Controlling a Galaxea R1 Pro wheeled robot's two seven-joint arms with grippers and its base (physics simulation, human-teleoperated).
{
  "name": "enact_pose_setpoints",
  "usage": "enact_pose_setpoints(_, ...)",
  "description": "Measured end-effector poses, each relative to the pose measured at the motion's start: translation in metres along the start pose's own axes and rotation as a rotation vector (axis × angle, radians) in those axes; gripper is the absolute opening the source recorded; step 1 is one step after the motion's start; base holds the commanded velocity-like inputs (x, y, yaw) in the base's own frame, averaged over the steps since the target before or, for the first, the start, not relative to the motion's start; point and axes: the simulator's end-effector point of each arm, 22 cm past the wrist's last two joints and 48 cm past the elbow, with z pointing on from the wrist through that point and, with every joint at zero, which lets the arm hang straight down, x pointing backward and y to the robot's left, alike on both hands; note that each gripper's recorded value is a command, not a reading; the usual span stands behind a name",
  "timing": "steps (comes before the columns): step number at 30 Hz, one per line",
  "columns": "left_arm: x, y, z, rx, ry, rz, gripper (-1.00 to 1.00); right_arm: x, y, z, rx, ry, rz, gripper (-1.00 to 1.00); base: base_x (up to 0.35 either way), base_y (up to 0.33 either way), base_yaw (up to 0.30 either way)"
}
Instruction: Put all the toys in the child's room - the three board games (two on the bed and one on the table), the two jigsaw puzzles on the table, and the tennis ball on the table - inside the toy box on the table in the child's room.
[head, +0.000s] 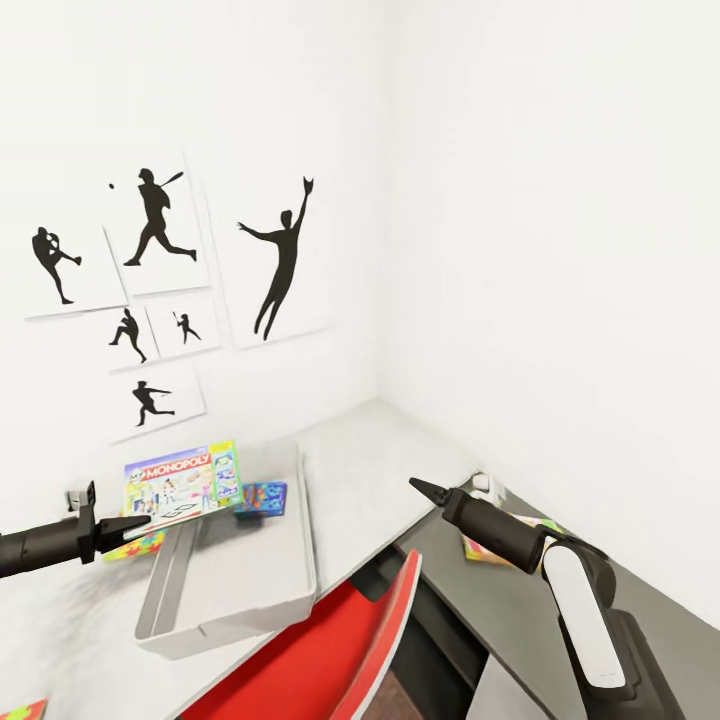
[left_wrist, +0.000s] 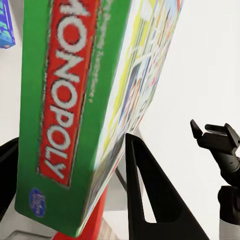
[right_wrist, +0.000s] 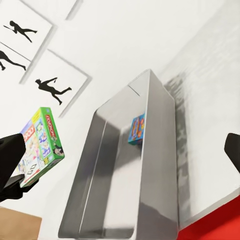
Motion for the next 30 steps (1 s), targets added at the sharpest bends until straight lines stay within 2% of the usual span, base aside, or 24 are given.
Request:
enact_pose_setpoints(8,0.004,0.000,0.006,0.003,0.012,-0.007,-1.00,-0.001,0.000,0.000,0.000,-0.005,-0.002,1.00,0.009,-0.010,0.014)
enact_pose_setpoints(14,0.022,0.015,0.034,-0.029,0.049,-0.037,-1.00,-0.009,0.004,0.003,-0.009,-0.050,-0.010,1.00,0.000,0.000,0.000)
enact_pose_setpoints(19,0.031,0.014,0.049,-0.012,0.066,-0.046,-1.00,-0.008,0.004,0.004,-0.010,-0.048,-0.009,1.00,0.000,0.000,0.000)
enact_pose_setpoints(20,0.034,0.013,0.053,-0.005,0.074,-0.048,1.00,-0.007,0.004,0.004,-0.010,-0.048,-0.009,1.00,0.000,0.000,0.000)
enact_pose_setpoints(30,0.060,-0.002,0.087,0.068,0.144,-0.064,1.00,-0.007,0.005,0.004,-0.012,-0.047,-0.008,1.00,0.000,0.000,0.000)
